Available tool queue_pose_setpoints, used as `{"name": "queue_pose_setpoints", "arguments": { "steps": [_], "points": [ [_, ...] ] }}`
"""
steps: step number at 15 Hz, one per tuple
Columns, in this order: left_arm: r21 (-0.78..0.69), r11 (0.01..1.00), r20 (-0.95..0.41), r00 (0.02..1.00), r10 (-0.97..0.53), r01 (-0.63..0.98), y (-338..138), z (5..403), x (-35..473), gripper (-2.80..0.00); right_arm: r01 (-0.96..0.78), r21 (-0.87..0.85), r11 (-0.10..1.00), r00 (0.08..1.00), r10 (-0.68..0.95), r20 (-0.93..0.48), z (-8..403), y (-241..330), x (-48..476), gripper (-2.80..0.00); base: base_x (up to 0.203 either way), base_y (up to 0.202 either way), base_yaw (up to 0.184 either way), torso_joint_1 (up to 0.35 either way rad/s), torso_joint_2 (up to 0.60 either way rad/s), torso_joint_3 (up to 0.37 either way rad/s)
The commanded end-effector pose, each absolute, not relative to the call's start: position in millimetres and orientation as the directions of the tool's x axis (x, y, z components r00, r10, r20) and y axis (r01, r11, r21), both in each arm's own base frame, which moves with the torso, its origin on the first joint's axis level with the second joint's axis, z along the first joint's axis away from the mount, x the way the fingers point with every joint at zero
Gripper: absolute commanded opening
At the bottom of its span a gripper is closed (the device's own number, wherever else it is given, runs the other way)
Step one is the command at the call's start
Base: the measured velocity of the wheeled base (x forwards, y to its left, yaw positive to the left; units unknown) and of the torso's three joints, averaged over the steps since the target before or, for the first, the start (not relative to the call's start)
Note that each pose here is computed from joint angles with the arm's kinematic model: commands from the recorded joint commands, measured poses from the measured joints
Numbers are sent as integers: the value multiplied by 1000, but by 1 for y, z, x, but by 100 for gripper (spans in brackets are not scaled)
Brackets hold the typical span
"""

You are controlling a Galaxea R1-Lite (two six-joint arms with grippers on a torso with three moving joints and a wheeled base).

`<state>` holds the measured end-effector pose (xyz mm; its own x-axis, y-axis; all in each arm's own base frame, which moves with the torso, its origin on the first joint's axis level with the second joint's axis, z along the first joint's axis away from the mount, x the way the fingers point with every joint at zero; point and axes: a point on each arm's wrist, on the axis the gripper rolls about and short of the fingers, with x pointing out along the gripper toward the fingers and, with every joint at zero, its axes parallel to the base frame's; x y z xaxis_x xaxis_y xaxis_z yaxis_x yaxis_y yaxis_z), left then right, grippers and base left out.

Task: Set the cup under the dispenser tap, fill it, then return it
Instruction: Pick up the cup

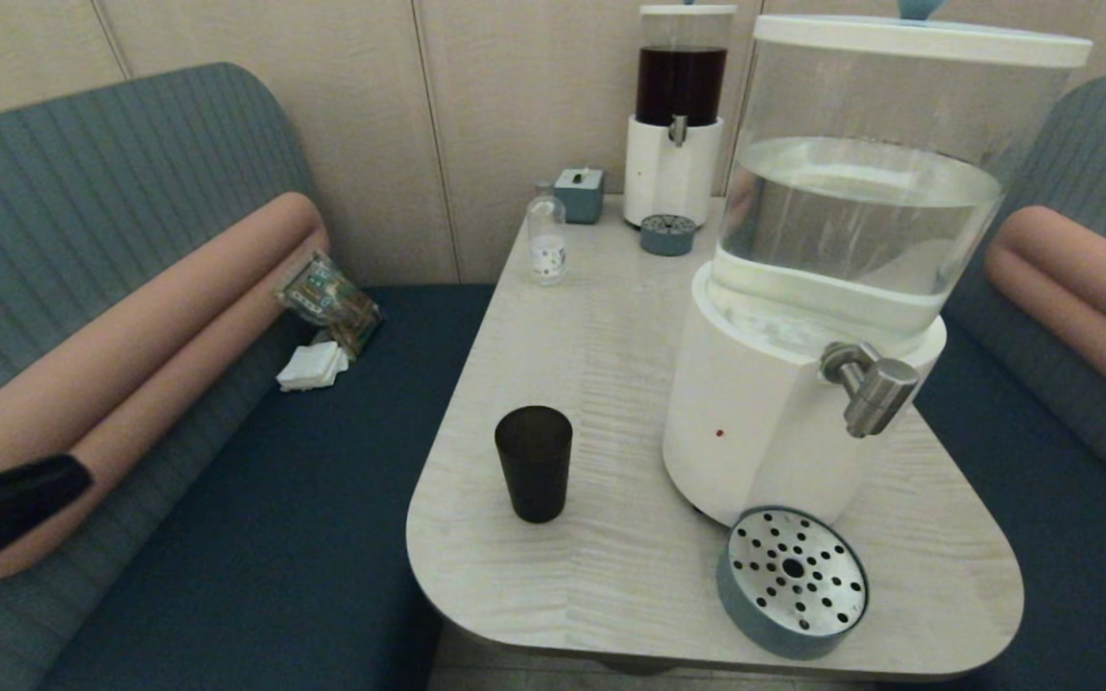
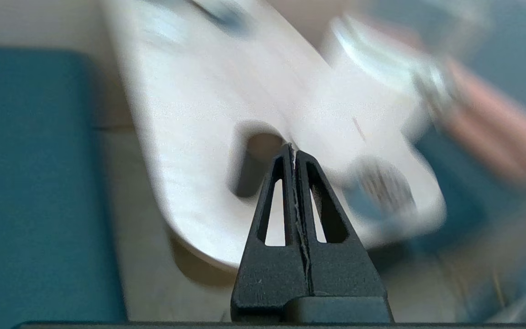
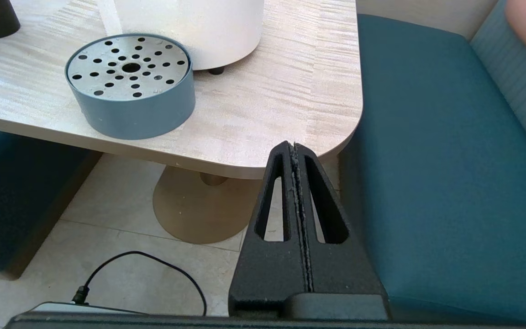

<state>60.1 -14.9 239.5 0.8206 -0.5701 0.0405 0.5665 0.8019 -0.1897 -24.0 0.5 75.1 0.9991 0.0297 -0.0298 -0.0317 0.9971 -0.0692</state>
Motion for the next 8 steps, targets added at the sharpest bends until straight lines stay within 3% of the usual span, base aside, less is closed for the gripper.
{"name": "queue_pose_setpoints", "arguments": {
  "steps": [1,6,7,8],
  "points": [
    [-159,744,-39,749,-661,649,-19,217,102,-280,-32,-70,997,999,31,-26,75,0,-24,-280,0,0,0,0,0,0],
    [-90,729,-50,728,-684,679,-22,189,162,-280,-33,-70,997,999,31,-27,75,0,-24,-280,0,0,0,0,0,0],
    [-81,730,-44,729,-683,679,-23,181,177,-164,-33,-70,997,999,31,-28,75,0,-24,-280,0,0,0,0,0,0],
    [-68,730,-32,730,-683,680,-23,172,190,0,-32,-70,997,999,31,-26,75,0,-24,-280,0,0,0,0,0,0]
  ]
}}
